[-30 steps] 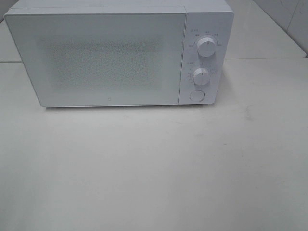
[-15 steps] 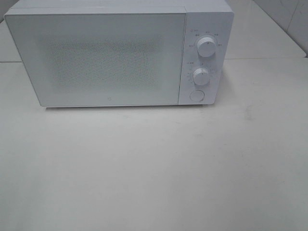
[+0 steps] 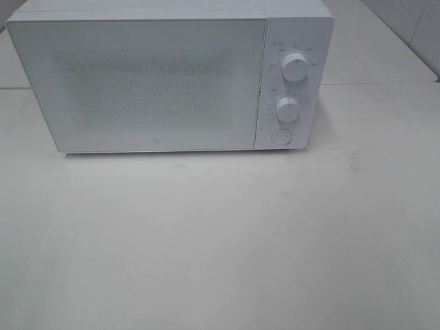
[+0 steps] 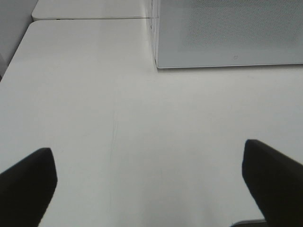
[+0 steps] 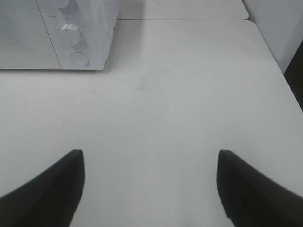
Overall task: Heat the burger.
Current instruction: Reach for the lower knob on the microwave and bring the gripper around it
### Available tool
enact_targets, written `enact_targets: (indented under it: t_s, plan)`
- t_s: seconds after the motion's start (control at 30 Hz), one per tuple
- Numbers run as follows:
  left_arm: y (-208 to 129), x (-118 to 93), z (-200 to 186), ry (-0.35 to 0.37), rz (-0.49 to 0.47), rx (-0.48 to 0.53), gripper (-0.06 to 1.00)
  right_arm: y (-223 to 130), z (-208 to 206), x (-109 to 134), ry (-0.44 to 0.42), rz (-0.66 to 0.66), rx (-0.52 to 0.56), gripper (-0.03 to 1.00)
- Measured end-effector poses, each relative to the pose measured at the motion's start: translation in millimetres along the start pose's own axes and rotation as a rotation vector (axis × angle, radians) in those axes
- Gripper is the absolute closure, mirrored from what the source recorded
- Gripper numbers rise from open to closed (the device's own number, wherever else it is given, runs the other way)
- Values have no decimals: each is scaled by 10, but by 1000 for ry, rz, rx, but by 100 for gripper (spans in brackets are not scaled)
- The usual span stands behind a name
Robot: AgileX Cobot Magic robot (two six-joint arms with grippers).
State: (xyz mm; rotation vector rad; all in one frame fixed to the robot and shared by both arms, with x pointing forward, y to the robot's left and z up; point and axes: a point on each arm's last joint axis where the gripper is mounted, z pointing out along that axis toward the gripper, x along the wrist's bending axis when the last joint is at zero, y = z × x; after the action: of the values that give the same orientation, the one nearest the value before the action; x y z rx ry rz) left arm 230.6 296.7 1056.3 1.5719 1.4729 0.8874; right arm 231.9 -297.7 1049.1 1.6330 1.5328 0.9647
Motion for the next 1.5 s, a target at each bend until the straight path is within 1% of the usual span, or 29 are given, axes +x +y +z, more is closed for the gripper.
enact_targets:
  t_s: [0.93,1.2,1.27,1.5]
  plan:
    - [0,0,0,0,0,0,-4,0,0,0,0,0,0,22]
    - [0,0,0,0,0,0,-4,190,53,11,-1,-7,12,22]
    - [0,0,0,0,0,0,-4,313,172,18,-1,-9,12,22]
    - [0,0,0,0,0,0,-4,465,351,25,-2,-10,13,22]
